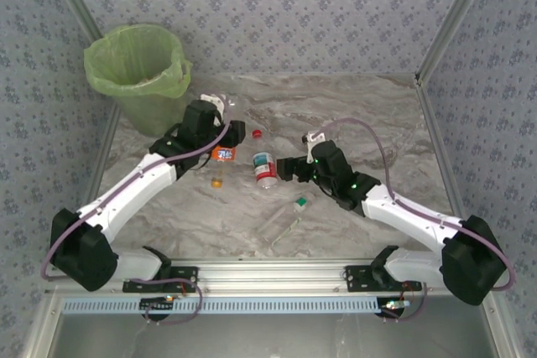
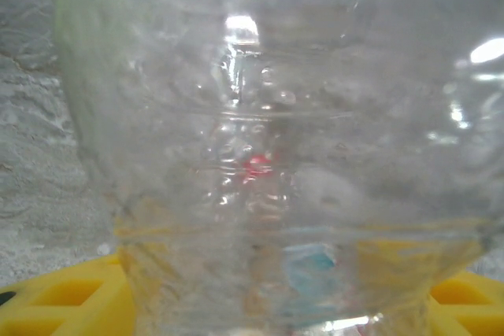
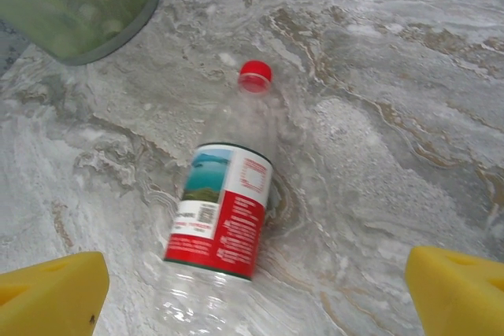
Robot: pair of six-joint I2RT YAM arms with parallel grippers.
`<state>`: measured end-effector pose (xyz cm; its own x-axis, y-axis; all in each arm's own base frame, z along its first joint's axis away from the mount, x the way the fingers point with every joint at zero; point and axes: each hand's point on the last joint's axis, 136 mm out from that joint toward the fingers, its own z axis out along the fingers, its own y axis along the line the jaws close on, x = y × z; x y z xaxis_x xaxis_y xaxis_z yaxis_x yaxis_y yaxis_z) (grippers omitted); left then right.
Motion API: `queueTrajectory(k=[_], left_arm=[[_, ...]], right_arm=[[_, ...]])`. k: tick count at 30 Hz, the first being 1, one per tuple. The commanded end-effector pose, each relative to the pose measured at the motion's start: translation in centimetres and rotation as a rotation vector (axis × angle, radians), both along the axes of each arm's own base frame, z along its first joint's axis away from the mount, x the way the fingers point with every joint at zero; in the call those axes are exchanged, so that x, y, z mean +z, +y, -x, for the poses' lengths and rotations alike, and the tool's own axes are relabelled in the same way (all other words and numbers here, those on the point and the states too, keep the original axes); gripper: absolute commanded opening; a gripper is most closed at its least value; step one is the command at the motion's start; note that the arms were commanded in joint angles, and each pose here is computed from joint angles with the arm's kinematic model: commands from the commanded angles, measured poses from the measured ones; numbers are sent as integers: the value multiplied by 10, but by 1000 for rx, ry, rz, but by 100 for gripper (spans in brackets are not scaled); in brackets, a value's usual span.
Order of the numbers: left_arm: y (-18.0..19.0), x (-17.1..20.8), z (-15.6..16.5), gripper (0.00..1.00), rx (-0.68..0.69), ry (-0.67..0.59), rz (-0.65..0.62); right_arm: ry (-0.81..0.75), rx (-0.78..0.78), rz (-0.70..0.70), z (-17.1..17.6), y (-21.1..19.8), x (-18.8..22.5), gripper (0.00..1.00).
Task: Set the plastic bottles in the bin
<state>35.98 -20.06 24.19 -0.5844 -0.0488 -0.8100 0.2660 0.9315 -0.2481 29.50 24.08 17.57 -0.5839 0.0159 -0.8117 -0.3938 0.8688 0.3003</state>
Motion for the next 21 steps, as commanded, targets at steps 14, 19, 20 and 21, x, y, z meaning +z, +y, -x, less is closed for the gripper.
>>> queueTrajectory(k=[14,19,20,21], left_arm=[[56,118,-37,0,194,-317,239],[68,145,-45,0,230,-403,269],[70,151,-48,0,233,-417,266],[73,155,-50,0,238,-426,265]], right_arm=[[-82,82,-63,-13,48,37,99],[-108,78,-90,-17,55,49,99],[-111,70,-99,-18,56,51,99],[-108,64,-111,-18,57,52,99]])
